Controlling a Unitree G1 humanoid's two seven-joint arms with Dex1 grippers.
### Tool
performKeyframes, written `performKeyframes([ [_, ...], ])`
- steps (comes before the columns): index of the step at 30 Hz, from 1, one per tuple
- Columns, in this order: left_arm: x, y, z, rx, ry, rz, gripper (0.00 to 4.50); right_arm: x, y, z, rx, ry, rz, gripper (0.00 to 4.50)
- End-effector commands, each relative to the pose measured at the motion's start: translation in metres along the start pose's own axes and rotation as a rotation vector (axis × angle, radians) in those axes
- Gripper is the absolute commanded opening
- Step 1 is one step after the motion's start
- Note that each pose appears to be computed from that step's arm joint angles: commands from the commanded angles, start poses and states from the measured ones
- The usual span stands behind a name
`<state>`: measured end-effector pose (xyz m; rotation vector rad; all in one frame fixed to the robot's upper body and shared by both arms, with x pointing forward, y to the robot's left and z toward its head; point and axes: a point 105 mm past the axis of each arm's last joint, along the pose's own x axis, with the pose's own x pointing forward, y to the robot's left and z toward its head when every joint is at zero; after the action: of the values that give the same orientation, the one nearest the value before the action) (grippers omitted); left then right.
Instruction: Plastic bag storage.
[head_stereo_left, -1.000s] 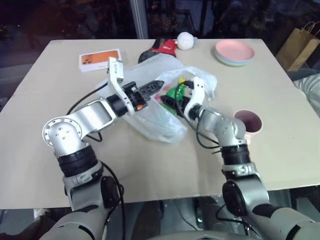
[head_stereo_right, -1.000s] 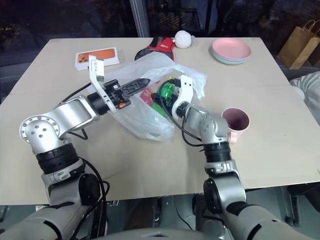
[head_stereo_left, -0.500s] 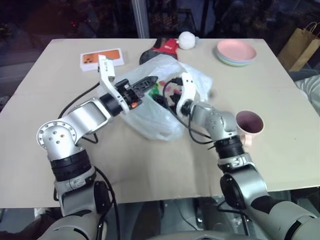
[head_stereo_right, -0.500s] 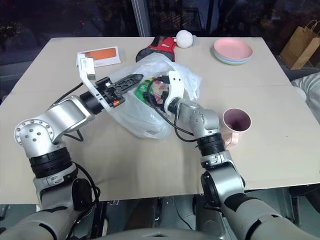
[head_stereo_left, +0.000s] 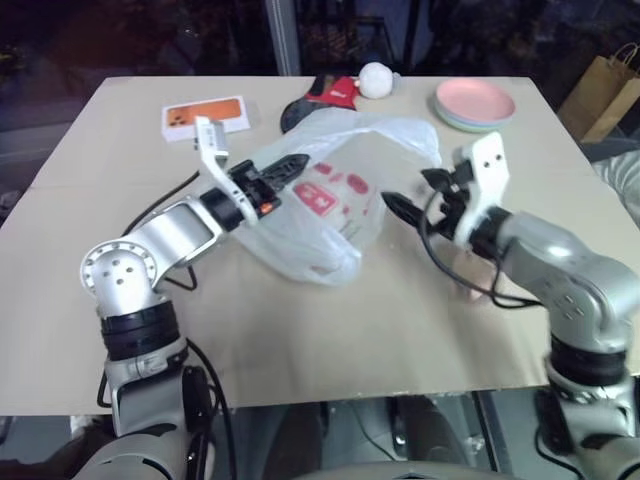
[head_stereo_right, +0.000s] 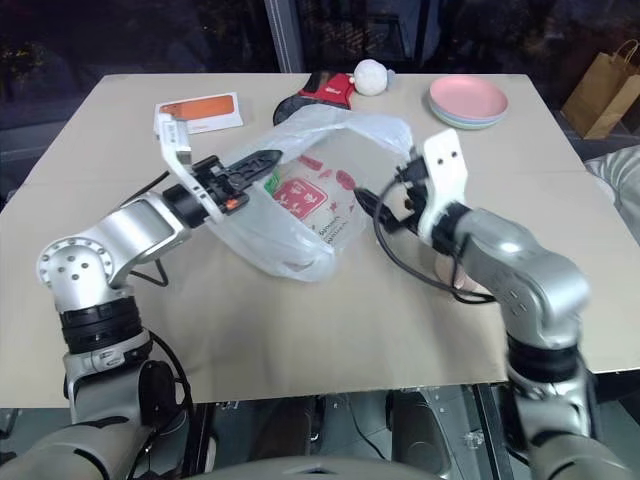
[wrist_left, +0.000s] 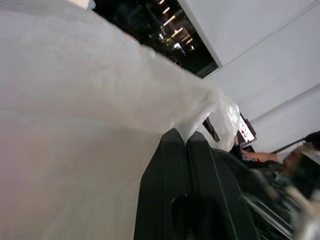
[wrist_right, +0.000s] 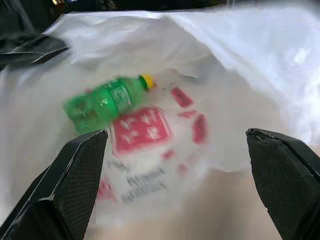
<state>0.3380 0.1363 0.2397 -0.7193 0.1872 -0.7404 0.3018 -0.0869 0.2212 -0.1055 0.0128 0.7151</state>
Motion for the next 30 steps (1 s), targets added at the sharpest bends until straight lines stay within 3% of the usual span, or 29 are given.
performKeyframes([
  [1,0.005,-0.001,0.003,0.021,0.008,-0.022,0.00,-0.046,-0.004,-0.005,-0.241,0.105,-0.112,4.49],
  [7,0.011,0.002,-0.003,0.034,0.046,-0.034,0.00,-0.088,-0.027,-0.026,-0.235,0.209,-0.396,4.49],
  [15,0.018,0.009,-0.005,0.042,0.082,-0.045,0.00,-0.125,-0.026,-0.053,-0.041,0.249,-0.569,4.49],
  [21,0.023,0.008,-0.005,0.049,0.101,-0.063,0.00,-0.127,-0.011,-0.066,0.158,0.245,-0.641,4.49],
  [28,0.022,0.006,-0.005,0.058,0.101,-0.069,0.00,-0.122,-0.007,-0.073,0.223,0.235,-0.670,4.49],
  [30,0.021,0.006,-0.005,0.062,0.098,-0.067,0.00,-0.115,-0.009,-0.074,0.221,0.234,-0.652,3.96],
])
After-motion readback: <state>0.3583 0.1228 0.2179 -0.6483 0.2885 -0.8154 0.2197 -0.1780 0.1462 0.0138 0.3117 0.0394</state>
